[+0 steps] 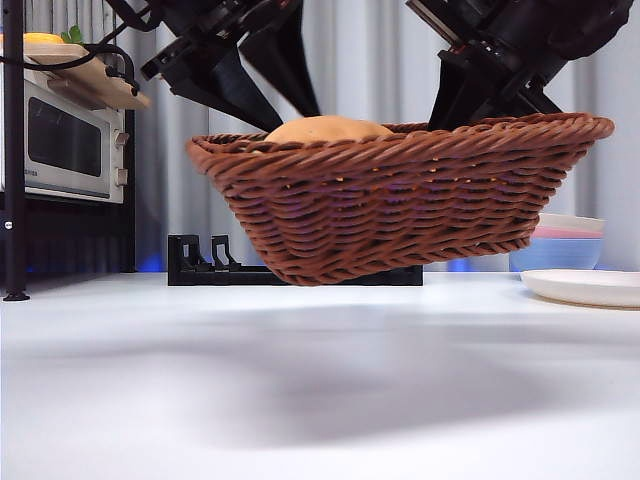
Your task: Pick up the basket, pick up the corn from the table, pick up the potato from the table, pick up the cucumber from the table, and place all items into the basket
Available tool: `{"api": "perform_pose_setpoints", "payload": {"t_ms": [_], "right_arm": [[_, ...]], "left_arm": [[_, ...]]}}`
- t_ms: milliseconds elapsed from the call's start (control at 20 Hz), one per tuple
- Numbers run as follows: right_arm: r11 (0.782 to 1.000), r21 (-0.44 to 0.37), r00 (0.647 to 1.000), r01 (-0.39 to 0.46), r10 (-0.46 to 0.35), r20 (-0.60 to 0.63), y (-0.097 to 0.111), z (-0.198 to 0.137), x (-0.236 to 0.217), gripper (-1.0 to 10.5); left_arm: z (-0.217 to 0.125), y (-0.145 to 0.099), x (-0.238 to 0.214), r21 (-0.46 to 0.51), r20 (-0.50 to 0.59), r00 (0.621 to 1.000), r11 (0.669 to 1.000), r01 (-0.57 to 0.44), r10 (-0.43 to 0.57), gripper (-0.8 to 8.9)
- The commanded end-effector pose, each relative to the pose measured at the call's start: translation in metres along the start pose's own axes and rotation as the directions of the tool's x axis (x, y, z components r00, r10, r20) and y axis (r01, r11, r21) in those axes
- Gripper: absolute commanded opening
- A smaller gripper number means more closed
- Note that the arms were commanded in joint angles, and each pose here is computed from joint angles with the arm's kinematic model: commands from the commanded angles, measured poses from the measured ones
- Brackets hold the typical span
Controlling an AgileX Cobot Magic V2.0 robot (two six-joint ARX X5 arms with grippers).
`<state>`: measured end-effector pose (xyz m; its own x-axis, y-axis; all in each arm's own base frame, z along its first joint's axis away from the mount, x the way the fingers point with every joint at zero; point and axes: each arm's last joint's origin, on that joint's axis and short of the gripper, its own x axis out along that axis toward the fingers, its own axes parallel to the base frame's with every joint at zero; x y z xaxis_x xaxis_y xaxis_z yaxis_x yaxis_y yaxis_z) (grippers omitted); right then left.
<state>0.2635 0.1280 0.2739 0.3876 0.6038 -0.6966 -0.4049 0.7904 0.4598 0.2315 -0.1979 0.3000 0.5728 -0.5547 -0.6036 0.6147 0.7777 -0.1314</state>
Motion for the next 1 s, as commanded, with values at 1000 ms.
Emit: {"api": "perform_pose_setpoints", "payload": {"t_ms": [1000], "right_arm": [[0.96,0.26,0.994,0.109,-0.106,-0.024,-0.046,0.004,0.098,-0.2]], "left_arm": [[0.051,-0.03,-0.179,0.061,0.306,0.945,0.993,0.098,-0.112,5.03]]}}
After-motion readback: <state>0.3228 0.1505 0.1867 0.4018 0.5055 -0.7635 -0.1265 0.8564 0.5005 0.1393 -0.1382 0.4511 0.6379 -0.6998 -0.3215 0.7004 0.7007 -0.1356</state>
